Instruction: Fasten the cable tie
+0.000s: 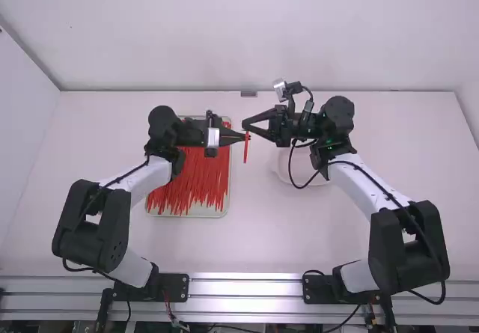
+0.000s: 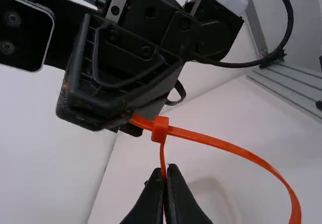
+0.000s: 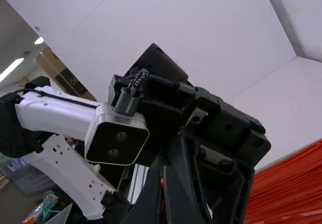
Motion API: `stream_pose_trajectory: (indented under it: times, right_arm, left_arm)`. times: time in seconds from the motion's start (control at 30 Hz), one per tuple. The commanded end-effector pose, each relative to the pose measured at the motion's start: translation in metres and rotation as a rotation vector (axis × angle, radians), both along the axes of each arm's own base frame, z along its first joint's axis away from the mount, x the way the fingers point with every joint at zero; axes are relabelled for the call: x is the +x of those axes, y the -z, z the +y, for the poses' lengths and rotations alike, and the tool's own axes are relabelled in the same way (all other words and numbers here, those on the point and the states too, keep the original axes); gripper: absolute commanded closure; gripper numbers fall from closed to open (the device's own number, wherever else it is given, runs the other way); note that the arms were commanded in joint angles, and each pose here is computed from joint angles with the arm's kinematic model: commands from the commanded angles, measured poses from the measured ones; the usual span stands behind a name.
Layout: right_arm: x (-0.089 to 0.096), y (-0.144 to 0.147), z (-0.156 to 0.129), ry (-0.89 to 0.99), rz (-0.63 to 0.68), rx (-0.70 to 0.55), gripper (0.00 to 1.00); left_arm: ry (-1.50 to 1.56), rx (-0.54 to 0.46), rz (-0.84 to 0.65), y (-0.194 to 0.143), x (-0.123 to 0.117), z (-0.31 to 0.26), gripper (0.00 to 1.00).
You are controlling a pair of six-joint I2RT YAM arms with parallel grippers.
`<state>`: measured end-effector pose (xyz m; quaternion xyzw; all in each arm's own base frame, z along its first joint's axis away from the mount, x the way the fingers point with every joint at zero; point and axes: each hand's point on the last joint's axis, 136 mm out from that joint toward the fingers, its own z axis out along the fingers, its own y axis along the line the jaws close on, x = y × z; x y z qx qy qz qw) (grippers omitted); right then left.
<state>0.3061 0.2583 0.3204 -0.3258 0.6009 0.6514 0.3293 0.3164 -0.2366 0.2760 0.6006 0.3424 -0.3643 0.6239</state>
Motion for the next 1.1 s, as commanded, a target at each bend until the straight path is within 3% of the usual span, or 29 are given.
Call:
stream_pose_trajectory:
  times: [0.0, 0.6, 1.07]
  right_arm:
    - [0.001, -0.019, 0.000, 0.024, -0.055, 0.025, 1.00]
    - [0.001, -0.025, -0.001, 0.031, -0.081, 0.043, 1.00]
    - [-0.002, -0.035, -0.001, 0.032, -0.103, 0.068, 1.00]
  left_arm:
    - [0.028, 0.017, 0.047, 0.018, -0.010, 0.000, 0.98]
    - [-0.033, 0.072, 0.258, 0.109, -0.051, 0.011, 0.98]
    - [-0.086, 0.090, 0.311, 0.147, -0.085, 0.021, 0.98]
